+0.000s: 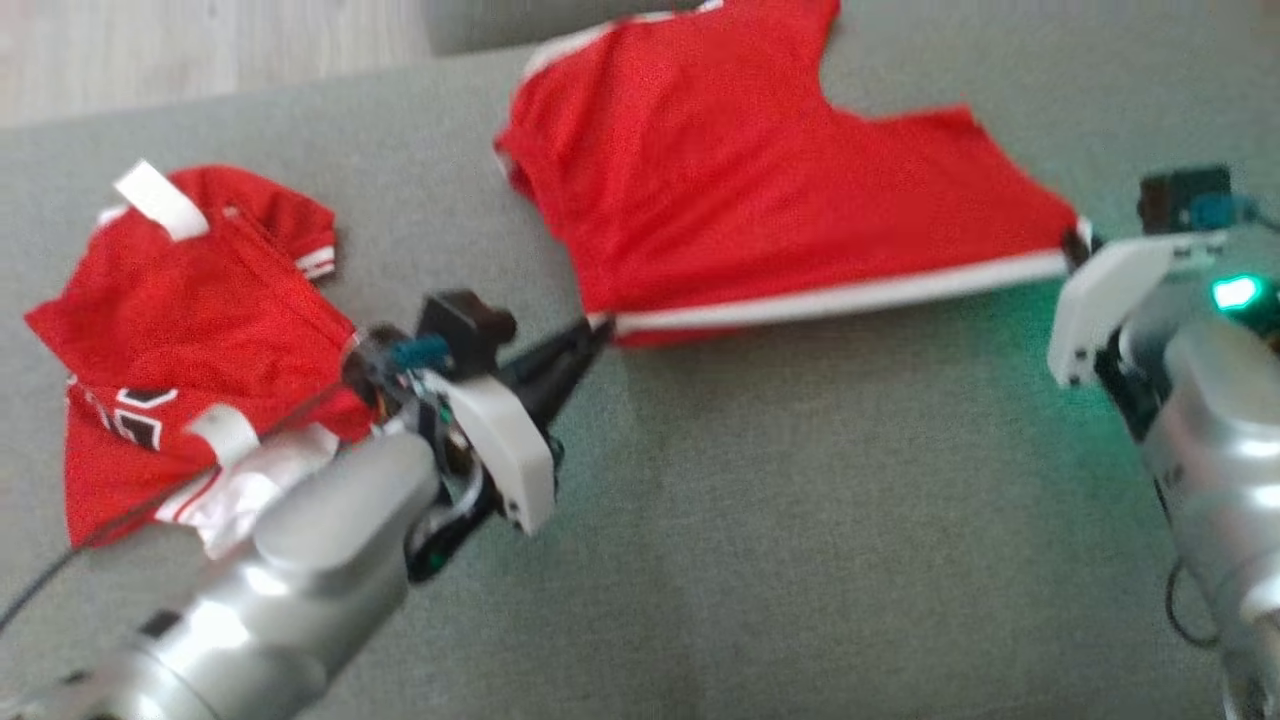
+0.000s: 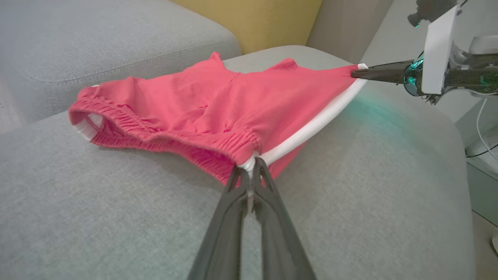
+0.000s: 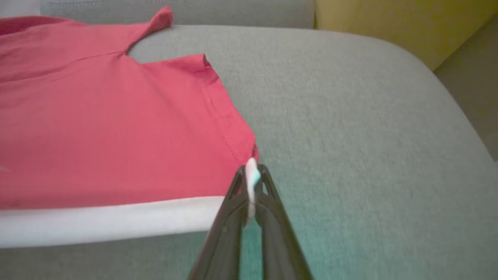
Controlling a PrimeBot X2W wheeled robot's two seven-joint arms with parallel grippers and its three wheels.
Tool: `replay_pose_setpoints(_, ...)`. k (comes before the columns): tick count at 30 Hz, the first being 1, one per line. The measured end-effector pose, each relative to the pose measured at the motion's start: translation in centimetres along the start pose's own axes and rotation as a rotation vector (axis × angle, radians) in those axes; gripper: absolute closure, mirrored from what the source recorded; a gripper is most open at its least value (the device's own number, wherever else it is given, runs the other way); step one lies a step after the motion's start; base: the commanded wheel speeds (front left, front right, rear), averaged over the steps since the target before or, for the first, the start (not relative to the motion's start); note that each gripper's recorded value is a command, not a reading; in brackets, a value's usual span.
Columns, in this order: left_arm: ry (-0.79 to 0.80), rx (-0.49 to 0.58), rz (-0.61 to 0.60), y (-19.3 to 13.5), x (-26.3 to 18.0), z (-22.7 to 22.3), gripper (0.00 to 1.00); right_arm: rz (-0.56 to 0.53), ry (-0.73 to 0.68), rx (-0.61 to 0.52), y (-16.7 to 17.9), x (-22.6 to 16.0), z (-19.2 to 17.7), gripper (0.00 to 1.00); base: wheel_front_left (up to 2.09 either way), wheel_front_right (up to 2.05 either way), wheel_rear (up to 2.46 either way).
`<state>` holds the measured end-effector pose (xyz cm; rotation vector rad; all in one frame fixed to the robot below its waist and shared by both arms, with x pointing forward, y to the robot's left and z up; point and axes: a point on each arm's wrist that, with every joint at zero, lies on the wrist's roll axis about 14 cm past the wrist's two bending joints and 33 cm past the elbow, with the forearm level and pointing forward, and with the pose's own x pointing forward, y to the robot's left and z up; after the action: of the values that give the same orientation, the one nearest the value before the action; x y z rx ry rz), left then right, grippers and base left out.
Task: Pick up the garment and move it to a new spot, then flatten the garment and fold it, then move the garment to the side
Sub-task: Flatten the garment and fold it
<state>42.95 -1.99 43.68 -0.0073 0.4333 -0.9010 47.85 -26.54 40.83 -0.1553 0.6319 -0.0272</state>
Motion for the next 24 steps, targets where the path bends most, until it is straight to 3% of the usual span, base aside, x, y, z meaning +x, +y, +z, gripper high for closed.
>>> replay_pose_setpoints(6,0.009,-0.024,-0.012,-3.6,-1.9,-1.2,1.00,-0.007,0.047,0.044,-1.1,-2.8,-2.8,1.00,0.00,0.00,0.00)
replay_pose_setpoints(15,-0.035,-0.063,-0.064,-10.0,-4.7,-1.4,1.00,-0.009,0.010,0.137,-3.3,-7.0,-5.2,1.00,0.00,0.00,0.00)
replay_pose_setpoints(19,-0.056,-0.084,-0.040,-9.8,-4.9,-0.9,1.00,0.002,-0.031,0.171,-3.6,-7.5,-4.8,1.00,0.00,0.00,0.00)
replay_pose_setpoints(24,-0.072,-0.112,0.000,-8.2,-4.5,-0.4,1.00,0.006,-0.131,0.163,-3.8,-7.1,-0.7,1.00,0.00,0.00,0.00)
